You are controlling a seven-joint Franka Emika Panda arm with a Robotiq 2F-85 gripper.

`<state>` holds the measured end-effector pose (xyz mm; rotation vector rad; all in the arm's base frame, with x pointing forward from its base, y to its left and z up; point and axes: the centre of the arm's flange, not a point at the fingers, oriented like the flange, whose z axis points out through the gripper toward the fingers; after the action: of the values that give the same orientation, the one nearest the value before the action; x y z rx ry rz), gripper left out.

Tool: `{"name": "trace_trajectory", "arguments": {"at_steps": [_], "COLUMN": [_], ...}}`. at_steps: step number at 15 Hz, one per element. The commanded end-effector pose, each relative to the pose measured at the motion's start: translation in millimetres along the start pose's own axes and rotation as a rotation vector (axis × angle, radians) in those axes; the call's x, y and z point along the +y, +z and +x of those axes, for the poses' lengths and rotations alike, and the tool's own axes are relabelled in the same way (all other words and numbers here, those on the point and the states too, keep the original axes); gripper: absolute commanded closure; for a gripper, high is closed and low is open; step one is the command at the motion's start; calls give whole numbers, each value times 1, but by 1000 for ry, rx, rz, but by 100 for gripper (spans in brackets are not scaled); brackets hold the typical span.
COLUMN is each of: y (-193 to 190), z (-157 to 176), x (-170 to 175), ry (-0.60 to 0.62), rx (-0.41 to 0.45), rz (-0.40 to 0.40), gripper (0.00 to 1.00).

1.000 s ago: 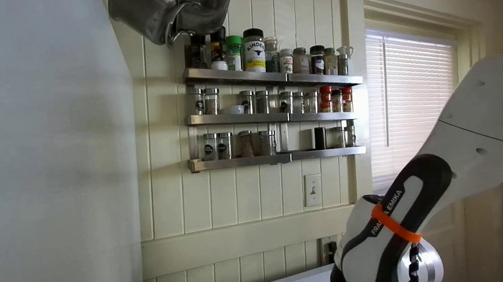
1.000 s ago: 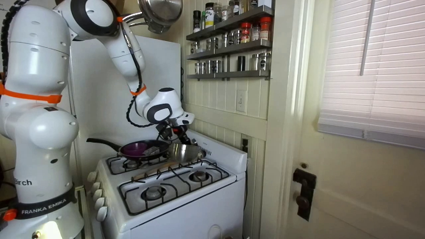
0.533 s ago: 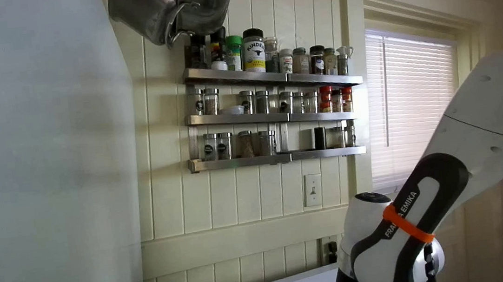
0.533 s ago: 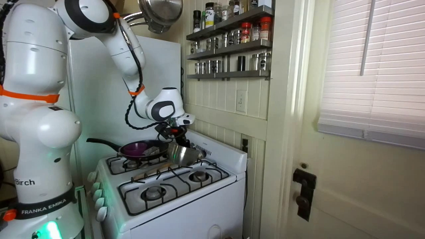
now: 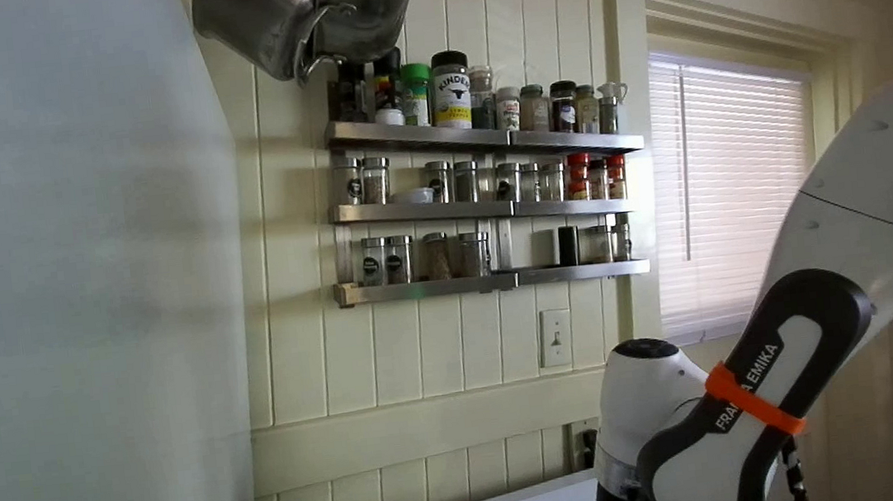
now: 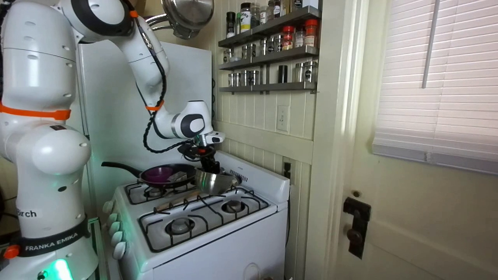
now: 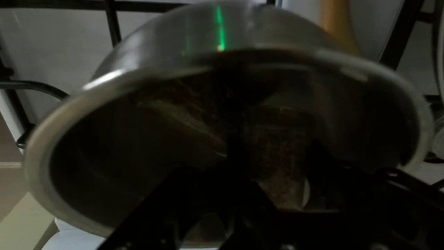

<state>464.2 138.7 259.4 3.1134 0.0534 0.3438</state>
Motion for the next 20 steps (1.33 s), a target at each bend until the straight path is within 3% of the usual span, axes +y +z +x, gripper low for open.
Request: {"name": "trace_trajectory", "arguments": {"at_steps": [1, 2, 4, 6, 10, 20], "y": [4, 3, 3, 7, 6, -63], "z": [-21, -22, -25, -30, -38, -31], "x": [15, 17, 22, 27, 33, 28], "ry": [6, 4, 7, 10, 8, 1], "rx": [-66, -66, -80, -111, -136, 34], "rz": [-84, -103, -131, -158, -176, -112], "gripper": [77, 27, 20, 4, 0, 0]}}
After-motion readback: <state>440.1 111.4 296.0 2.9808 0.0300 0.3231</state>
